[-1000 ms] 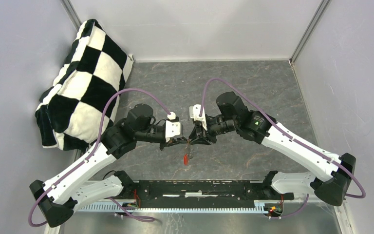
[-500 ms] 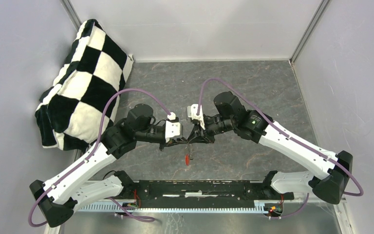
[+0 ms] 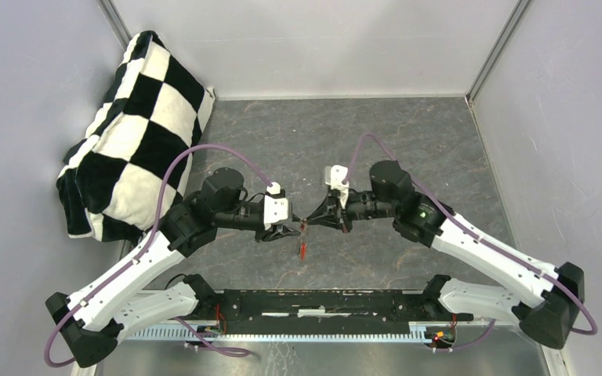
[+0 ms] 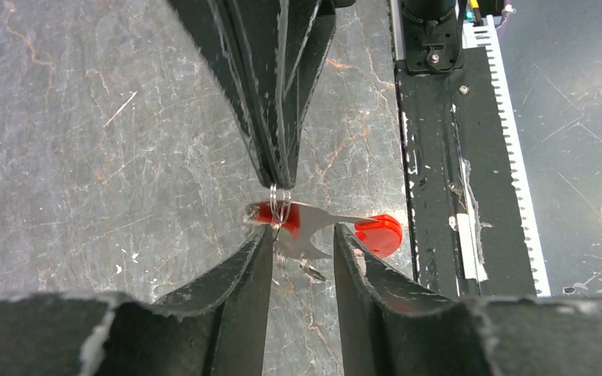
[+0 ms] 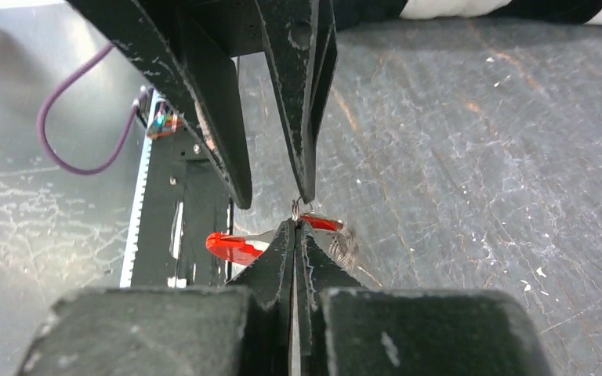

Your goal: Put the keys on the keyring

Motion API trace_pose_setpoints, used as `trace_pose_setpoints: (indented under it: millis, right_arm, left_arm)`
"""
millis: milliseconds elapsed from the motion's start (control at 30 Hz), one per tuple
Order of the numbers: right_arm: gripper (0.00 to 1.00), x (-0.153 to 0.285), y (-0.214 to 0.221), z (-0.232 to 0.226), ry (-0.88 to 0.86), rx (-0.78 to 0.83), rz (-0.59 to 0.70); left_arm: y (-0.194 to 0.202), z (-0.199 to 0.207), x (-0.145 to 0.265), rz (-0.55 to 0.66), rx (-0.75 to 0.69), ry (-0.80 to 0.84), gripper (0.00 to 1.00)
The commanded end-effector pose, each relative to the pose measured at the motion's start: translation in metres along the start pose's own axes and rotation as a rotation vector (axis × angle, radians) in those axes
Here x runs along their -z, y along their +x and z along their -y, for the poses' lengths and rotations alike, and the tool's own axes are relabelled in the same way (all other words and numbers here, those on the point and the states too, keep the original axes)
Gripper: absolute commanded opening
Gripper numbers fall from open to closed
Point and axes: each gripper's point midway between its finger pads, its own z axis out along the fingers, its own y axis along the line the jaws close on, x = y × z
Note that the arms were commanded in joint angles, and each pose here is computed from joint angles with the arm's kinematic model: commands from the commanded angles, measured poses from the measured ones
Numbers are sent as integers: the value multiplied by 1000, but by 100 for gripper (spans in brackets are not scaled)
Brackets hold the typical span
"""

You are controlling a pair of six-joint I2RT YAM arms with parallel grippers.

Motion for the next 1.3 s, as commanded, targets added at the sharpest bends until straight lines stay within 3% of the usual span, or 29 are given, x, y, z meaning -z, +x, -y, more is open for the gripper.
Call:
trace_pose_setpoints:
  millis: [0, 133, 300, 400, 600, 700, 967, 1267]
  right_arm:
    - [0, 16, -60, -7, 19, 47, 316]
    - [0, 20, -61, -17, -9, 2, 422]
    - [1, 23, -62, -23, -37, -40, 501]
    - [0, 24, -60, -26, -46, -64, 542]
    - [0, 34, -61, -26, -16, -62, 633]
    - [0, 35, -60, -26, -11, -77, 655]
    - [0, 36, -56, -25, -3, -83, 685]
    - [1, 29, -49, -21, 9, -80, 646]
  left_arm:
    - [-11, -5, 5, 36, -55, -35, 42]
    - [-18, -6, 3, 72, -38, -40, 42]
    - [-32, -15, 5, 110, -75, -77, 52]
    - [-37, -19, 8, 114, -107, -95, 52]
    - [-34, -4, 6, 113, -94, -16, 26]
    - [-35, -4, 6, 119, -83, -12, 23]
    - [-45, 0, 3, 156, -33, 17, 42]
    - [-53, -2, 5, 176, -32, 14, 49]
